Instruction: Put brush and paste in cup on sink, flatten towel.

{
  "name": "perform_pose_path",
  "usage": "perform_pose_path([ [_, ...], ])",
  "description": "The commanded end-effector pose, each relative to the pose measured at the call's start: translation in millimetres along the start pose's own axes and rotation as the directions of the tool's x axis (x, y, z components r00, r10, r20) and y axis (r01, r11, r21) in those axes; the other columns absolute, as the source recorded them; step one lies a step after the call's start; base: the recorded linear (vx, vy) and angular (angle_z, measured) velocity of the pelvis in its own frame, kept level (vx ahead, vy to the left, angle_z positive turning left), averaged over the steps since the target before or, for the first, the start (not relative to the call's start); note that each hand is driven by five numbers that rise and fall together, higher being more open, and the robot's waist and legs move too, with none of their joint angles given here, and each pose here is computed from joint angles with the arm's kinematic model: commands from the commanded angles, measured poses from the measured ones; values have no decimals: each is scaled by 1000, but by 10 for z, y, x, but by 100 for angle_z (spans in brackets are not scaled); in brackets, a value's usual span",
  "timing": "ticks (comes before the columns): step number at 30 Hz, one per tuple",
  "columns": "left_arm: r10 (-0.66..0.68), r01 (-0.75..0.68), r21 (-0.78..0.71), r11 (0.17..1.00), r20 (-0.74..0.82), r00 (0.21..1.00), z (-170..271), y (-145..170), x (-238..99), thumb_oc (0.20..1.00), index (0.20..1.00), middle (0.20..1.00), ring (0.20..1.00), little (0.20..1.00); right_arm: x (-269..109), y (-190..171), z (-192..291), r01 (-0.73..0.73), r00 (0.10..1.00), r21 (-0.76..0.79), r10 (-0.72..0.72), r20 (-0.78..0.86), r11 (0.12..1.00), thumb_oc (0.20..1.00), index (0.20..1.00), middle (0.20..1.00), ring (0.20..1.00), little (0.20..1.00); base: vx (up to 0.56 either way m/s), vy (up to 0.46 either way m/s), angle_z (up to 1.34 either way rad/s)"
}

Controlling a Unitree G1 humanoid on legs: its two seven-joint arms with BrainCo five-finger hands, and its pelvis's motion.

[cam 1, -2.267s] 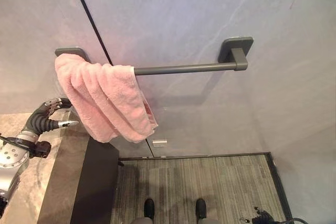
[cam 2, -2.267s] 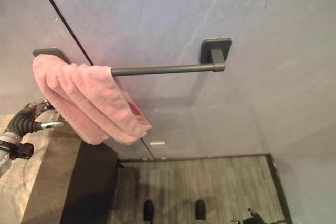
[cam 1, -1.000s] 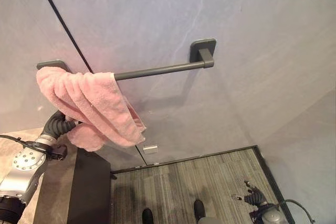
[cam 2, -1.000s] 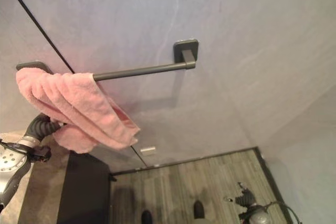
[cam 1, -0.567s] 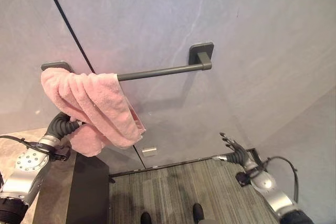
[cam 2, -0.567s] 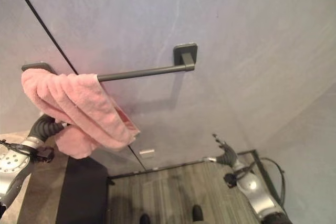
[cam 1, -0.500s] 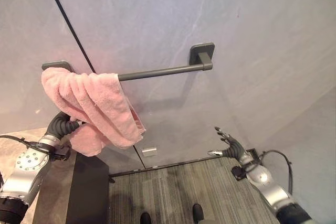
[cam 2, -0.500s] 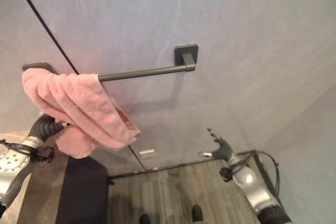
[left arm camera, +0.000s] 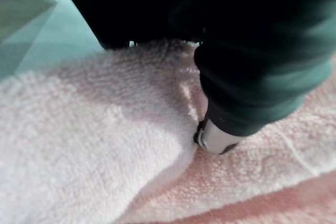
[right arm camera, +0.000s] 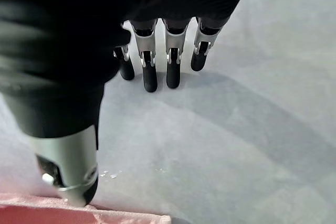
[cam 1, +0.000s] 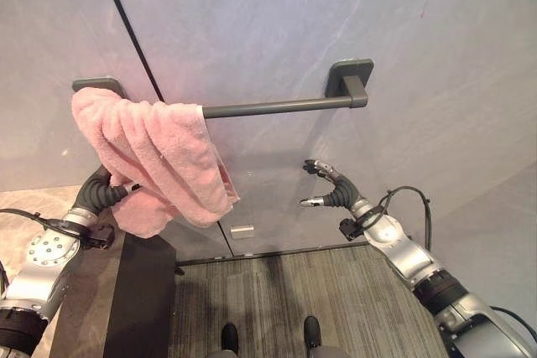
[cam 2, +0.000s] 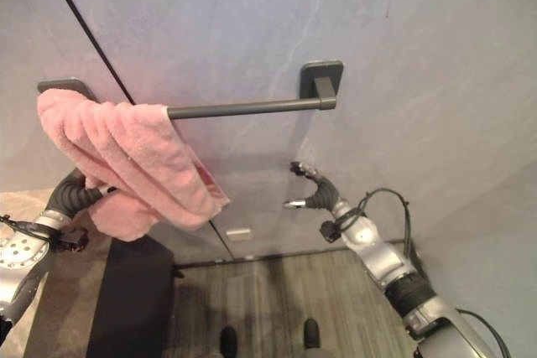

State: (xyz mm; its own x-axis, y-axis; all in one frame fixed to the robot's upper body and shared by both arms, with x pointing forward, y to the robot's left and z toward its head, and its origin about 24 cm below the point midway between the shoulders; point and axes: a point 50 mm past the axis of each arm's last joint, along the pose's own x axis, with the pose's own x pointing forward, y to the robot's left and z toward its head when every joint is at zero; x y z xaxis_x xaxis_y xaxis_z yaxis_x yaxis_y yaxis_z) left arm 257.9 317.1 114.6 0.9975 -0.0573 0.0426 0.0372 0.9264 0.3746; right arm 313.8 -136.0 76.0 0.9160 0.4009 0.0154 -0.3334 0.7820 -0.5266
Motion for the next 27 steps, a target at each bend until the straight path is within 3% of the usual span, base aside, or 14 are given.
perform_pose_path([
  [1,35,-38,18,999,150,988,379,139,148,200,200,200,200,200,231,129,490,-41,979,24,35,201,999,1000,1000,1000,1000,1000,0,0,0],
  [16,50,-50,-3,999,147,988,362,122,181,200,200,200,200,200,380,382,899,-209,931,44,185,316,977,1000,1000,1000,1000,1000,0,0,0],
  [20,57,-56,-11,998,147,987,352,126,172,200,200,200,200,200,421,417,902,-217,934,34,198,299,975,1000,1000,1000,1000,1000,0,0,0],
  [27,53,-52,-5,999,131,990,340,126,190,200,200,200,200,200,517,603,767,-272,951,176,236,202,946,1000,1000,1000,1000,1000,0,0,0],
])
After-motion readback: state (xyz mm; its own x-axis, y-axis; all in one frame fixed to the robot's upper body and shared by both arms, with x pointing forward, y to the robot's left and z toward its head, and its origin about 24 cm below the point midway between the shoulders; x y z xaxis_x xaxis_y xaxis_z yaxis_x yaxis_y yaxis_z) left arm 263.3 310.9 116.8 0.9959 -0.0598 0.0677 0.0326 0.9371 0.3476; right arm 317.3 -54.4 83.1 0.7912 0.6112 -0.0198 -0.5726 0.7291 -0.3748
